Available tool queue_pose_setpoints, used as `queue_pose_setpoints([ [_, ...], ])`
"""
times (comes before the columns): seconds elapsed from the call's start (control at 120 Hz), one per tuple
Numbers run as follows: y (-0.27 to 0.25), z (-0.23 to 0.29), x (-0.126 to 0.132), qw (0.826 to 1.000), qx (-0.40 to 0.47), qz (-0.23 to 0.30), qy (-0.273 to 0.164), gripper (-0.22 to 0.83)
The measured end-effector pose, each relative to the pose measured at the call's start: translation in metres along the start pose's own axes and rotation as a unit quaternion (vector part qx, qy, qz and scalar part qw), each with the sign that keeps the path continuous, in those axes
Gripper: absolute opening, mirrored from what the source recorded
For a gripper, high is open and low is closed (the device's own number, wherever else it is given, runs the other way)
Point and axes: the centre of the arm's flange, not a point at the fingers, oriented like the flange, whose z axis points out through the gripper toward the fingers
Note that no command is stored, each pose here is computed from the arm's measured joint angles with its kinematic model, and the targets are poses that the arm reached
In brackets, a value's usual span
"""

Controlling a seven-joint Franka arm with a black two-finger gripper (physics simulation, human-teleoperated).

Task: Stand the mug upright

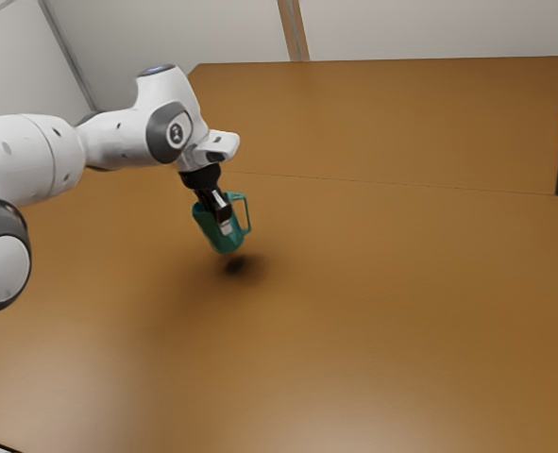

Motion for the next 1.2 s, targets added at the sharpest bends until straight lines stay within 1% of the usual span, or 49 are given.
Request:
queue_pose_setpoints([
  [0.192,0.007,0.014,0.022,0.998,0.051,0.030,0.001,-0.17],
  [0.4,0.005,0.024,0.040,0.993,0.100,0.062,-0.007,-0.17],
  [0.717,-0.006,0.051,0.040,0.992,0.107,0.061,-0.022,-0.17],
  [0.983,-0.007,0.057,0.040,0.993,0.106,0.056,-0.023,-0.17],
  [1.0,-0.008,0.057,0.039,0.993,0.105,0.056,-0.023,-0.15],
  [1.142,-0.006,0.057,0.040,0.993,0.103,0.056,-0.022,0.17],
  [1.2,-0.003,0.054,0.041,0.993,0.104,0.059,-0.021,0.28],
])
